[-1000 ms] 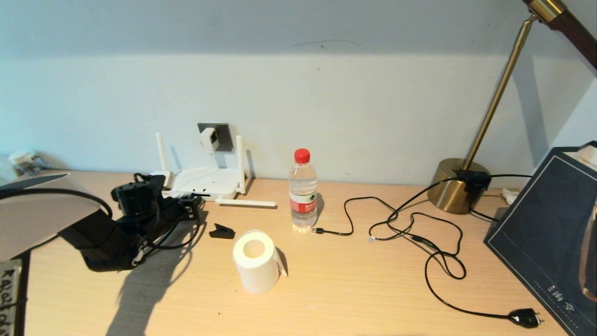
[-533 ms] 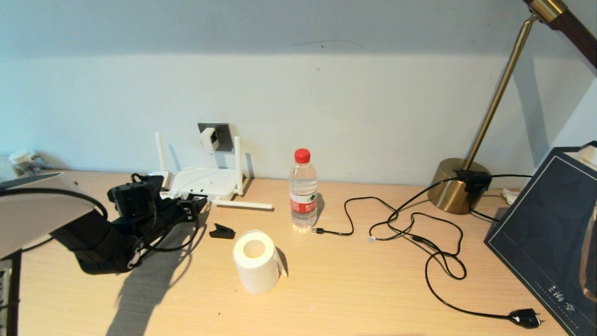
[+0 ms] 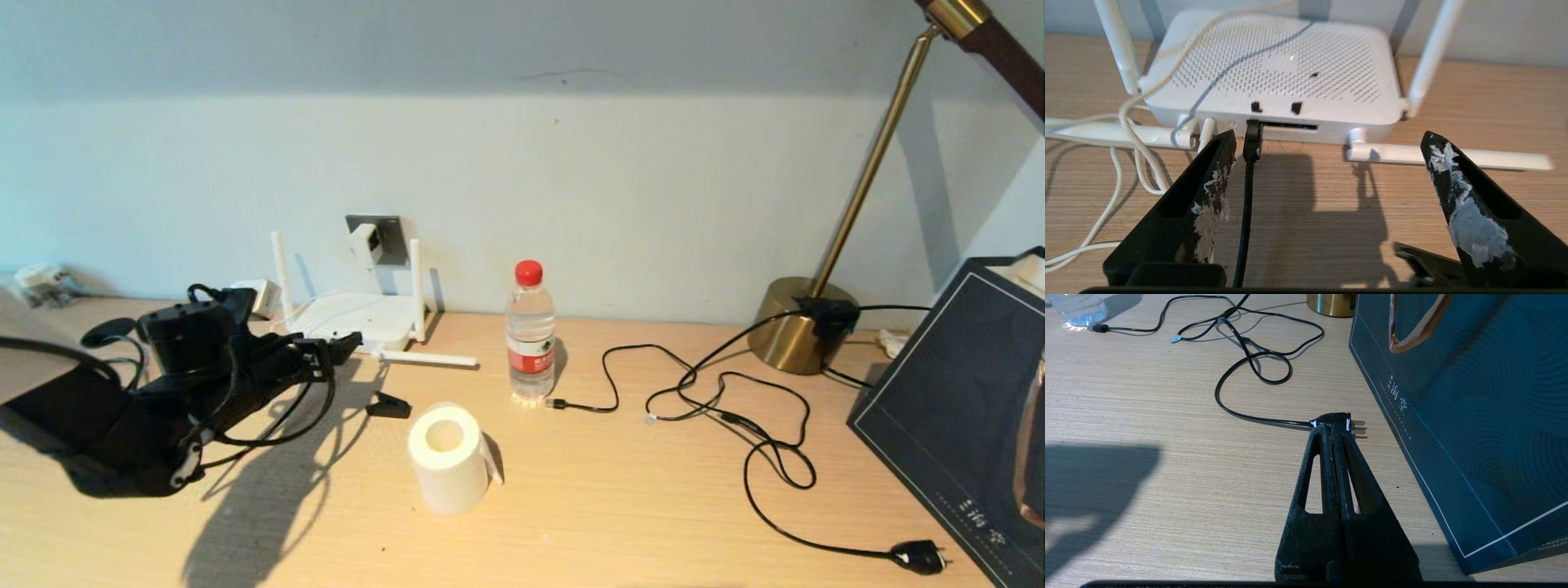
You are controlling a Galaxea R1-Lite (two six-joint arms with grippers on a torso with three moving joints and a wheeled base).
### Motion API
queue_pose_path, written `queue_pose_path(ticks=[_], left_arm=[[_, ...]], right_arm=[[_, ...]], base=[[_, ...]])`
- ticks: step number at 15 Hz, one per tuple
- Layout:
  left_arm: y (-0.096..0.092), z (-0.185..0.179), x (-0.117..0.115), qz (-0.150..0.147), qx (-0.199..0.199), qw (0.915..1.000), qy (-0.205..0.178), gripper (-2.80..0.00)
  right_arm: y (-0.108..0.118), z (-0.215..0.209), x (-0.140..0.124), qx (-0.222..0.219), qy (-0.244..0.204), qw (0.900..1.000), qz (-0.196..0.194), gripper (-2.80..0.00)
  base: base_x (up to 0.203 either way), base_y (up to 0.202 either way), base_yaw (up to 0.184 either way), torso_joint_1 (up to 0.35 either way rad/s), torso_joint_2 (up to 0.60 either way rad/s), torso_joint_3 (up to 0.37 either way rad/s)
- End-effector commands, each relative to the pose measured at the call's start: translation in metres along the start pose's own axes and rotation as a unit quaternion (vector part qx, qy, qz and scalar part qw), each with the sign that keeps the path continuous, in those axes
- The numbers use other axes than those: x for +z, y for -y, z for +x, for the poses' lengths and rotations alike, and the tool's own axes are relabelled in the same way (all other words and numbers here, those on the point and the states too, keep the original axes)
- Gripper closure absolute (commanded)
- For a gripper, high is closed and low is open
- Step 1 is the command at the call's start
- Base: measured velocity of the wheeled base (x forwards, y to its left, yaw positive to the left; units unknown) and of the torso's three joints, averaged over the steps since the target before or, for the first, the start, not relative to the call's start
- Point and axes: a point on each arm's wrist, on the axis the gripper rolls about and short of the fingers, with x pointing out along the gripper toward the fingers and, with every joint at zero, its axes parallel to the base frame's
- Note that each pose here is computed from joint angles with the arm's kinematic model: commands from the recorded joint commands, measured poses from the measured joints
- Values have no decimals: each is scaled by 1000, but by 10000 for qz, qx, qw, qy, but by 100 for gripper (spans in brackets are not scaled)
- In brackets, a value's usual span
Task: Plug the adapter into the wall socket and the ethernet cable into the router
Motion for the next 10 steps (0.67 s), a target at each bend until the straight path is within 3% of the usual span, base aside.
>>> queue_pose_path(ticks=[1, 6, 10], left_arm=[[8, -44, 47, 61, -30, 9974, 717, 0], [18, -148, 99, 52, 119, 9856, 1684, 0], [38, -272, 103, 124, 203, 9745, 2230, 0]], right_arm=[[0, 0, 0, 1, -9, 10000, -1, 0], [0, 0, 0, 1, -9, 10000, -1, 0], [0, 0, 0, 1, -9, 10000, -1, 0]], base=[[0, 0, 0, 0, 0, 0], [0, 0, 0, 0, 0, 0], [0, 0, 0, 0, 0, 0]])
